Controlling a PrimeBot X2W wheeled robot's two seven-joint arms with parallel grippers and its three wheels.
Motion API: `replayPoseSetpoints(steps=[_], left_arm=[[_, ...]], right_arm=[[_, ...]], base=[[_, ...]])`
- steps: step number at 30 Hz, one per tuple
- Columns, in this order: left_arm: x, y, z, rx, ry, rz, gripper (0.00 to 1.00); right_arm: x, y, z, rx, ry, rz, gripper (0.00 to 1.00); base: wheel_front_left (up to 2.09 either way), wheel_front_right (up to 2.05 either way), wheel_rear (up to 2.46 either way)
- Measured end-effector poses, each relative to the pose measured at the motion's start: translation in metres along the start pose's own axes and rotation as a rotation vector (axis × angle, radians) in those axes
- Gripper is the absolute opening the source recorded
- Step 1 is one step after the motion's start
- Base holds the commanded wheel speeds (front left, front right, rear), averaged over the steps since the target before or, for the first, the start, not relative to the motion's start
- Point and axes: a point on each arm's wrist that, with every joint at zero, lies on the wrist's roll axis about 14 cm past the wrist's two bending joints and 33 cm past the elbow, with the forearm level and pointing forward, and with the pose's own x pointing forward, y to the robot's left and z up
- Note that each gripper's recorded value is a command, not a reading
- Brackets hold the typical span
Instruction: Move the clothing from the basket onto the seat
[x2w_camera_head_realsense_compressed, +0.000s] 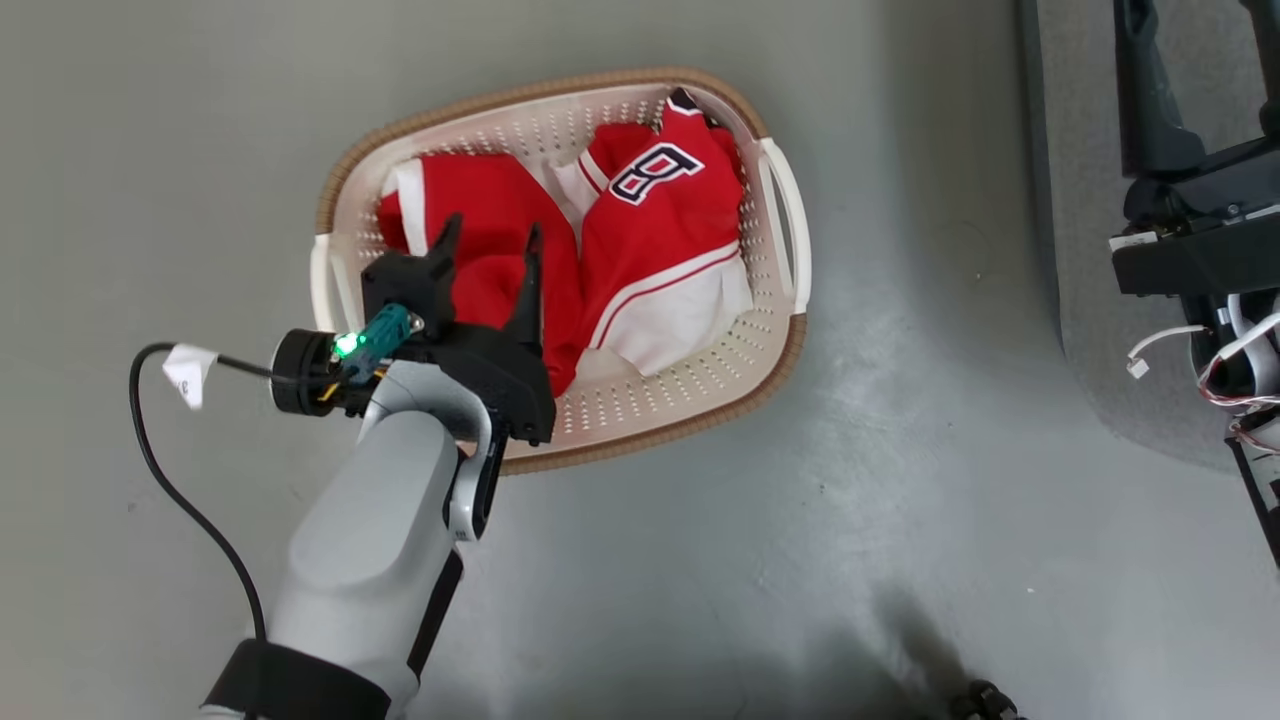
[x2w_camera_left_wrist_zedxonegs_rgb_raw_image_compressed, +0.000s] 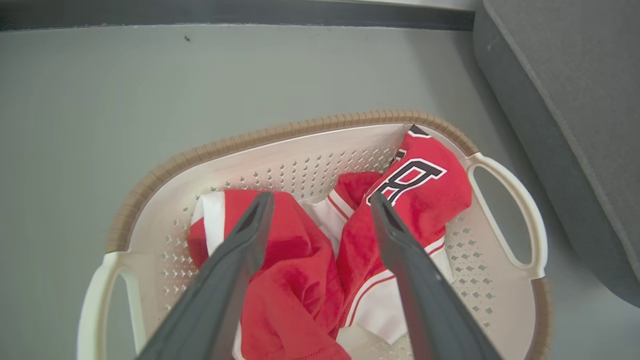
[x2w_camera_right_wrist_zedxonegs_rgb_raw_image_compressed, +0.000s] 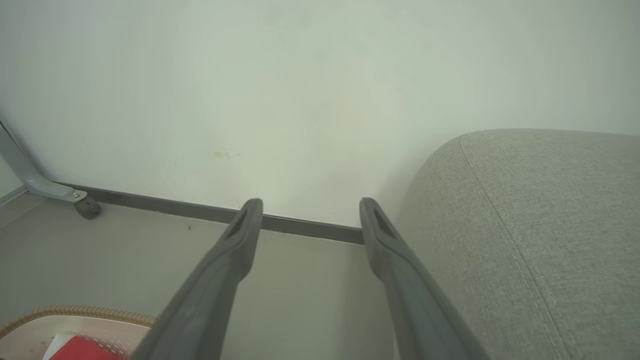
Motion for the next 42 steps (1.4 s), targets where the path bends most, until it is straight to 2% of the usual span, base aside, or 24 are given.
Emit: replayPoseSetpoints(steps=[6,23,36,37,39,42], left_arm=[[0.01,0.003,-0.034,0.041,0.148,0.013,1.0],[0.019,0.024,-0.089,0.035,0.425,0.082,1.0],[0.02,0.036,-0.108,0.012,0.489,0.12,1.0],[0.02,0.036,-0.109,0.013,0.49,0.12,0.86],[0.022,0.036,-0.108,0.013,0.484,0.12,0.0],[0.023,0.036,-0.108,0.009,0.475,0.118,0.0]], right_arm=[[-0.003,-0.005,-0.014,0.01,0.028,-0.019,1.0],[-0.002,-0.002,-0.022,0.023,0.021,-0.014,1.0],[0.006,0.013,-0.017,0.022,-0.02,0.031,1.0],[0.007,0.013,-0.016,0.021,-0.022,0.034,1.0],[0.007,0.014,-0.016,0.021,-0.023,0.034,1.0],[0.007,0.013,-0.018,0.024,-0.021,0.031,1.0]], base=[[0.0,0.0,0.0],[0.0,0.0,0.0],[0.0,0.0,0.0],[0.0,0.0,0.0],[0.0,0.0,0.0],[0.0,0.0,0.0]])
